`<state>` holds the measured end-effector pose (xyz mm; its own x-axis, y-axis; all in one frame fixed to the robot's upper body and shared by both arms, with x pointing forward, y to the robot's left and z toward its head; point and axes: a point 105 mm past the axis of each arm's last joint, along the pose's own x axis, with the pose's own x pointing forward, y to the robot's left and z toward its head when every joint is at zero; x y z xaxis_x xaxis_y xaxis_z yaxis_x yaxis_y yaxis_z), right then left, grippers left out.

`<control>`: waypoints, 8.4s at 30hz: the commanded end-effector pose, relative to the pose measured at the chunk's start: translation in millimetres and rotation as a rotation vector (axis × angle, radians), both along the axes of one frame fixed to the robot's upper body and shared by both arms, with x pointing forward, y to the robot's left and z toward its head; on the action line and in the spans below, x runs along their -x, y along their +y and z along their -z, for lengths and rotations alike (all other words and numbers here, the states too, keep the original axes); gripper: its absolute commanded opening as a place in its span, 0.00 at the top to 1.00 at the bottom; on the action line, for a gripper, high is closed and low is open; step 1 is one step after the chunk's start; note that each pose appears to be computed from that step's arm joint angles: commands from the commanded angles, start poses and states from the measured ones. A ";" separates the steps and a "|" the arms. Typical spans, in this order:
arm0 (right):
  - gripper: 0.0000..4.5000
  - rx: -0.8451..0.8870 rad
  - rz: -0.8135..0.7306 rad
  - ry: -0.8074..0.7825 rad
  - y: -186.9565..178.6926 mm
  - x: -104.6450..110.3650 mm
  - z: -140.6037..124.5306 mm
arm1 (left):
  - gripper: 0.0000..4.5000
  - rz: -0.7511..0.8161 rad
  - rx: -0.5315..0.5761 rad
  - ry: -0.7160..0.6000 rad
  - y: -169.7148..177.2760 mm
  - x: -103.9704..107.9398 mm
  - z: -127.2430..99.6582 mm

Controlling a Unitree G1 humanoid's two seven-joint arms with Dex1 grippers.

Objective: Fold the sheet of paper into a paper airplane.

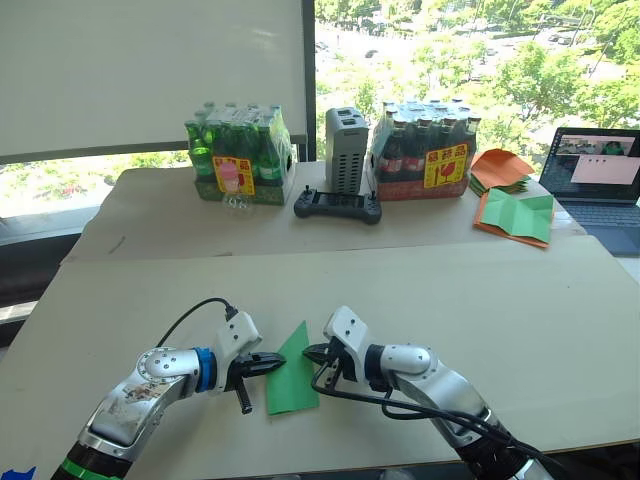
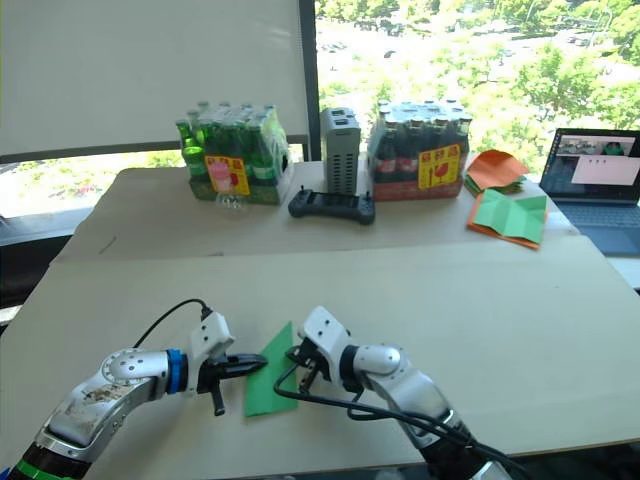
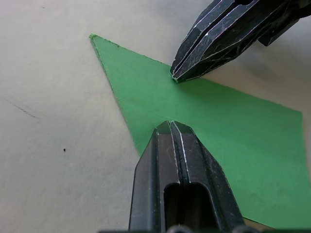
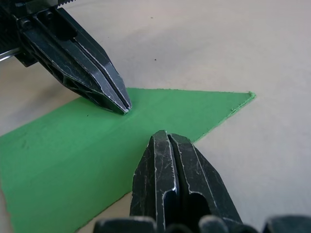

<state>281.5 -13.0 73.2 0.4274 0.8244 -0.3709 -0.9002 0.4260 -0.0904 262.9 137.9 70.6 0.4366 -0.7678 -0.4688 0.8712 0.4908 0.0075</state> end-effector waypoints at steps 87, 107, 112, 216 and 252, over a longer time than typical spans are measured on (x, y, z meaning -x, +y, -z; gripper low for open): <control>1.00 0.157 -0.215 0.161 -1.2 54.1 36.5 | 1.00 -0.003 -0.024 0.047 -3.2 5.7 13.0; 1.00 0.158 -0.349 0.211 -5.0 73.8 28.8 | 1.00 -0.006 -0.029 0.046 -2.0 4.9 12.9; 1.00 0.075 -0.387 0.152 -2.2 71.7 6.5 | 1.00 -0.006 -0.028 0.043 -2.1 3.9 12.8; 0.86 -0.142 -0.004 -0.220 -52.1 6.7 -81.8 | 0.44 0.071 -0.350 -0.244 -15.5 -28.0 -42.7; 0.99 0.065 -0.162 -0.558 15.0 -21.1 -39.1 | 0.30 -0.264 0.238 -0.109 49.0 30.2 -101.7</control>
<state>303.5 -2.7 97.9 0.4619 0.8562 -0.2316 -0.7802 0.2680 -0.5652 236.6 189.1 161.0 0.6546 -0.7105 -0.2584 0.7180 0.6912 -0.0814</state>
